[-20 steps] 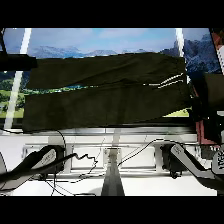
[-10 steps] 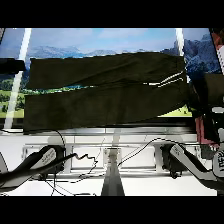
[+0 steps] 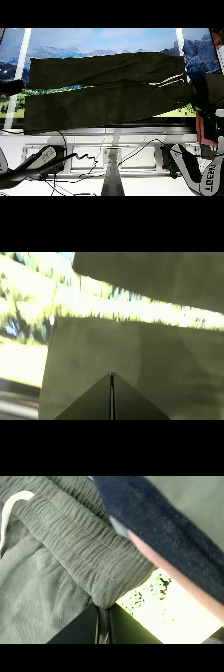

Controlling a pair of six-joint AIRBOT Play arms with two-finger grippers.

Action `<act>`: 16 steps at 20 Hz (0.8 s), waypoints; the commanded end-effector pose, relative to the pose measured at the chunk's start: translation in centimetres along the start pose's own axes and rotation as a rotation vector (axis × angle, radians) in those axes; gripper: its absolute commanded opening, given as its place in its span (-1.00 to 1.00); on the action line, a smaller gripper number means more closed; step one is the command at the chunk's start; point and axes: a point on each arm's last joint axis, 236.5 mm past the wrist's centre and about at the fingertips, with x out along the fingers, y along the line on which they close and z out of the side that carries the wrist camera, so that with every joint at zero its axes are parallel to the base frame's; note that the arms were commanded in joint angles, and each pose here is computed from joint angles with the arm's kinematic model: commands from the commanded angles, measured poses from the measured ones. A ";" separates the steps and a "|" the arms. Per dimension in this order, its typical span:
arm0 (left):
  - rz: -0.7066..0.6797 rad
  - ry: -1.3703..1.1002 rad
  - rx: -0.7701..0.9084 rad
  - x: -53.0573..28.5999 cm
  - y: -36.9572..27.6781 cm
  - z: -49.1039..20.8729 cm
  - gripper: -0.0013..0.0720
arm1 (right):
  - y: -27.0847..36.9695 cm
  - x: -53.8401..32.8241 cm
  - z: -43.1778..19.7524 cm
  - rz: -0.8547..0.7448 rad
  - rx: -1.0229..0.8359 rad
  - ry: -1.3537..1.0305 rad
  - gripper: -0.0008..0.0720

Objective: Fold the clothes and pants, and hang the long-sleeved shirts on hangers.

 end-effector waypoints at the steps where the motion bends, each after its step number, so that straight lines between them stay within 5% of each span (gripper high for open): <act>1: -0.017 0.088 0.000 0.9 0.0 -4.1 -0.92 | 0.0 -1.0 -0.7 -0.013 -0.059 0.021 -0.89; 5: -0.108 0.321 0.108 1.6 0.0 -11.8 -0.92 | -0.2 -1.0 -1.7 -0.018 -0.069 0.065 -0.89; 10: -0.305 0.086 -0.139 1.1 -0.7 -11.3 -0.92 | -0.2 -1.1 -2.0 -0.019 -0.072 0.079 -0.89; 13: -0.300 0.045 -0.293 1.5 0.8 -12.6 -0.88 | -0.3 -1.0 -2.0 -0.020 -0.072 0.077 -0.89; 14: -0.295 0.059 -0.320 1.8 1.2 -13.3 -0.73 | -0.3 -1.0 -2.0 -0.020 -0.072 0.079 -0.89; 16: -0.267 0.103 -0.329 2.3 1.7 -14.8 0.40 | -0.2 -1.1 -2.1 -0.019 -0.072 0.083 -0.89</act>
